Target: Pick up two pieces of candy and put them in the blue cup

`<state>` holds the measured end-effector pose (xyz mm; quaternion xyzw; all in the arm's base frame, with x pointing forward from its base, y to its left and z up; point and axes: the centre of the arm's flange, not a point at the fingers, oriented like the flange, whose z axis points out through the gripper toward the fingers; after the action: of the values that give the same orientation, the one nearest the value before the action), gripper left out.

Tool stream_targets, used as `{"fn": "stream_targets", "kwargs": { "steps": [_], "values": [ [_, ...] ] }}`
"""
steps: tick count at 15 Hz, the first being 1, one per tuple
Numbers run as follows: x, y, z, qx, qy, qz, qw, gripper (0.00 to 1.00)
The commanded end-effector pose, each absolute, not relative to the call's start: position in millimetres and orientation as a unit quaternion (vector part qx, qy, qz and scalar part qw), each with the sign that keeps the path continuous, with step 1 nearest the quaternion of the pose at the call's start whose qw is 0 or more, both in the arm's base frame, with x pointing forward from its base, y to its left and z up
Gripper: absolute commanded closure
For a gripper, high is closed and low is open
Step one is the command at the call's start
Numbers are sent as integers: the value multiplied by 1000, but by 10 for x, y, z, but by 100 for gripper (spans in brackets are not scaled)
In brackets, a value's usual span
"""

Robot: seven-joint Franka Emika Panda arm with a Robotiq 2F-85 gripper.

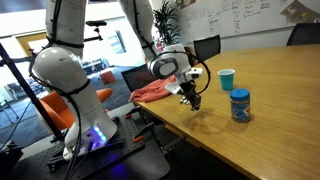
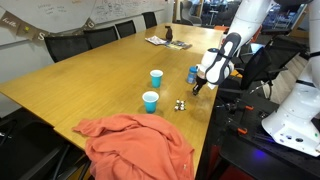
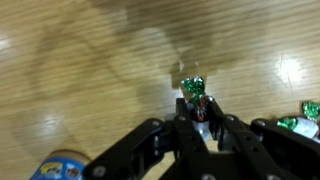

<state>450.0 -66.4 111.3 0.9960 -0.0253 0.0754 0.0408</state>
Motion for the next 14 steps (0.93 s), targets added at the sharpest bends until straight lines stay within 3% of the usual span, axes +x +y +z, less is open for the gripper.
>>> {"fn": "stream_targets", "kwargs": {
  "steps": [1, 6, 11, 14],
  "values": [
    [4591, -695, 1953, 988, -45, 143, 40, 94],
    [4958, -697, 2791, 978, -46, 201, 19, 94],
    [5419, -754, 3094, 992, -64, 109, -27, 94],
    [5734, -847, 3133, 993, -72, 87, -19, 94]
  ]
}}
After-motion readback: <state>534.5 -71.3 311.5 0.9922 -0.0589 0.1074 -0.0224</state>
